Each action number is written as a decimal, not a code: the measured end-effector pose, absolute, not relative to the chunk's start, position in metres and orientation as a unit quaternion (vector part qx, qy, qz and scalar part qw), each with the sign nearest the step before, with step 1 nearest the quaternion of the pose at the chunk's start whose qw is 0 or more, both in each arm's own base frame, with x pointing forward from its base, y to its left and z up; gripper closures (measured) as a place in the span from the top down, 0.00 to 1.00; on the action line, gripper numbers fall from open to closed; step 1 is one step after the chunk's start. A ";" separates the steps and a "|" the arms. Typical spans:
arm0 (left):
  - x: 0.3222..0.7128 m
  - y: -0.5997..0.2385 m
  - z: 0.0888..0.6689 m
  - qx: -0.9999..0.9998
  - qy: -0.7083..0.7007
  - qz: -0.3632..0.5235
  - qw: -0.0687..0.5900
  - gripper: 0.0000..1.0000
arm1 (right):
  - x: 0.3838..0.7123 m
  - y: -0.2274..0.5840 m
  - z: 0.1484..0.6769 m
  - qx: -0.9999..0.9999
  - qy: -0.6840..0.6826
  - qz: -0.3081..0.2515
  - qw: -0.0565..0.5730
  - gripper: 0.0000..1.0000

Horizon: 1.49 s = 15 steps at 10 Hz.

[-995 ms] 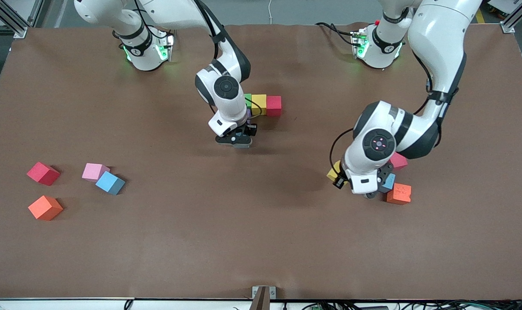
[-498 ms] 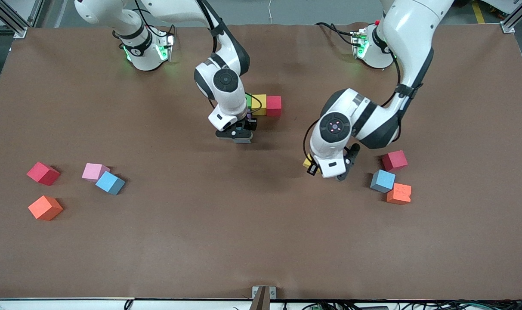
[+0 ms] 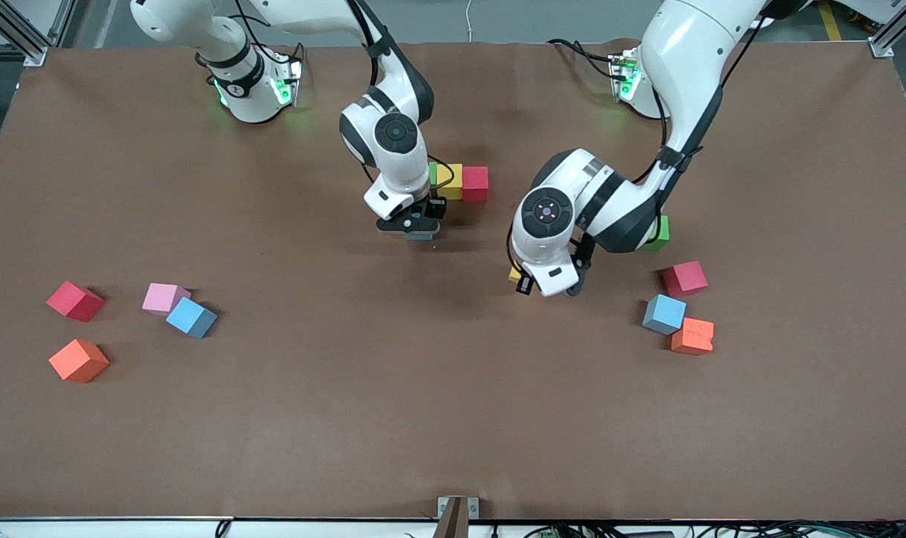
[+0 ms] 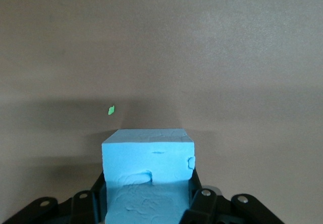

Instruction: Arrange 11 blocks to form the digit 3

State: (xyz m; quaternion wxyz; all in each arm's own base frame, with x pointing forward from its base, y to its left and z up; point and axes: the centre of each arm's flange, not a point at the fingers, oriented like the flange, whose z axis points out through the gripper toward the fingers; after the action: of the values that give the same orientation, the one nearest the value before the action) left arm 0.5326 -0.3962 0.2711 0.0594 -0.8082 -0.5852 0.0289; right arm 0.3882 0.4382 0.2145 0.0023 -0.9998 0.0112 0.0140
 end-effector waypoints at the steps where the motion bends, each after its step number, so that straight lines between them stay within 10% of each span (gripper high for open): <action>1: 0.531 -0.405 0.272 -0.795 -0.603 0.027 0.056 0.56 | 0.388 0.438 0.214 -1.000 0.011 0.014 0.002 0.61; 3: 0.522 -0.422 0.275 -0.776 -0.628 0.023 0.053 0.56 | 0.388 0.438 0.215 -1.000 0.011 0.014 0.002 0.63; 6: 0.513 -0.441 0.274 -0.754 -0.656 0.011 0.026 0.56 | 0.390 0.437 0.215 -1.000 0.013 0.013 0.002 0.99; 10: 0.504 -0.450 0.266 -0.736 -0.676 -0.002 0.011 0.56 | 0.408 0.427 0.232 -1.000 0.029 -0.004 0.012 1.00; 15: 0.446 -0.507 0.251 -0.727 -0.686 0.000 0.017 0.56 | 0.507 0.298 0.319 -0.987 0.159 -0.016 0.010 1.00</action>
State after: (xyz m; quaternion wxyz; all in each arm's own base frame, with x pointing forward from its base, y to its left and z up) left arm 0.4464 -0.5065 0.2512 0.0167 -0.7272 -0.6862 0.0001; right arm 0.5072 0.2981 0.3187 0.0100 -0.9870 0.1594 -0.0162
